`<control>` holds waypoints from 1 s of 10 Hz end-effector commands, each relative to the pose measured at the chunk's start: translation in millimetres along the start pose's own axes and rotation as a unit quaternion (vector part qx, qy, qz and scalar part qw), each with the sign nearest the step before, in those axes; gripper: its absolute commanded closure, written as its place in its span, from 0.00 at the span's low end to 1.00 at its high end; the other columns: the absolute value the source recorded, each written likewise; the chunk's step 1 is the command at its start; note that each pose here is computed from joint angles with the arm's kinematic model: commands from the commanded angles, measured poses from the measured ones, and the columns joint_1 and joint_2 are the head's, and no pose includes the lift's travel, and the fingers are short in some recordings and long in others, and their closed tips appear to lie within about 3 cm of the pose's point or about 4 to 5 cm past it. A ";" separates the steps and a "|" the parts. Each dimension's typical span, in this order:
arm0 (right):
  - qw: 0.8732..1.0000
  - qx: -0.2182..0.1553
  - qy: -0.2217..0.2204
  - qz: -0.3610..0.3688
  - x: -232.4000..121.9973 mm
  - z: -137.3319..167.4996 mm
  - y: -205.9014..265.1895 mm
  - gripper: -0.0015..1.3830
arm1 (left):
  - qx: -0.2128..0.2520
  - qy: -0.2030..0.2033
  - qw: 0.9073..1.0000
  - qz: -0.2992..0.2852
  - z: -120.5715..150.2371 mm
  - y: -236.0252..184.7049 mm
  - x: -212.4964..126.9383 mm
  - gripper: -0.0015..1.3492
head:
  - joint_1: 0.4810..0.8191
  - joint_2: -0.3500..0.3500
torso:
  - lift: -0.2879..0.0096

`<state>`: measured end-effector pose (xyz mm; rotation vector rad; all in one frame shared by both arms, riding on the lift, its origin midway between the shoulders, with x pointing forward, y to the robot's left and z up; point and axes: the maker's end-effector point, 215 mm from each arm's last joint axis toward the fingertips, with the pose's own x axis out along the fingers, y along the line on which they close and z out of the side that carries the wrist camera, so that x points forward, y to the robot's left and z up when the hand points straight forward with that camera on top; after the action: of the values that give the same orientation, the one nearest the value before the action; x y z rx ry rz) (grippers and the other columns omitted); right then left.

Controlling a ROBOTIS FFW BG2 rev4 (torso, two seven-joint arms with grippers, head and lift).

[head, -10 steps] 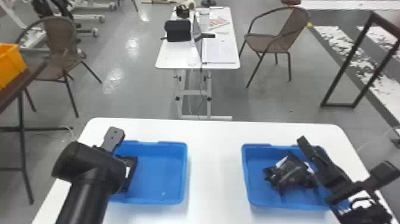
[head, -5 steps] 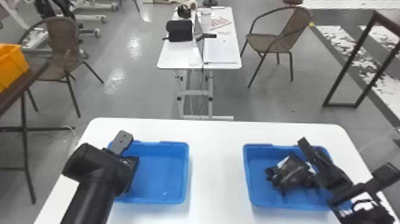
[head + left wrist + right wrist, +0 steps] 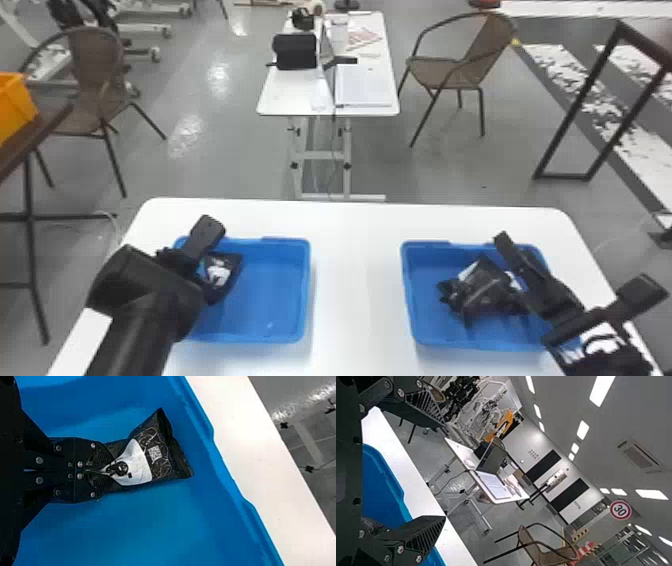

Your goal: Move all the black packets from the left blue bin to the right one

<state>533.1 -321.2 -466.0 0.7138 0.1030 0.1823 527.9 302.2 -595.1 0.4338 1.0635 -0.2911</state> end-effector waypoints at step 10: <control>0.986 -0.051 0.054 0.146 56.9 -20.4 110.7 0.15 | 0.169 -0.349 0.859 -0.336 231.9 -210.3 -121.2 0.90 | 0.63 0.24 | 0.97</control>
<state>567.1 -226.0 -416.7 0.6252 0.0948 0.4782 557.9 23.8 -435.6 0.2039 0.3992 -1.1512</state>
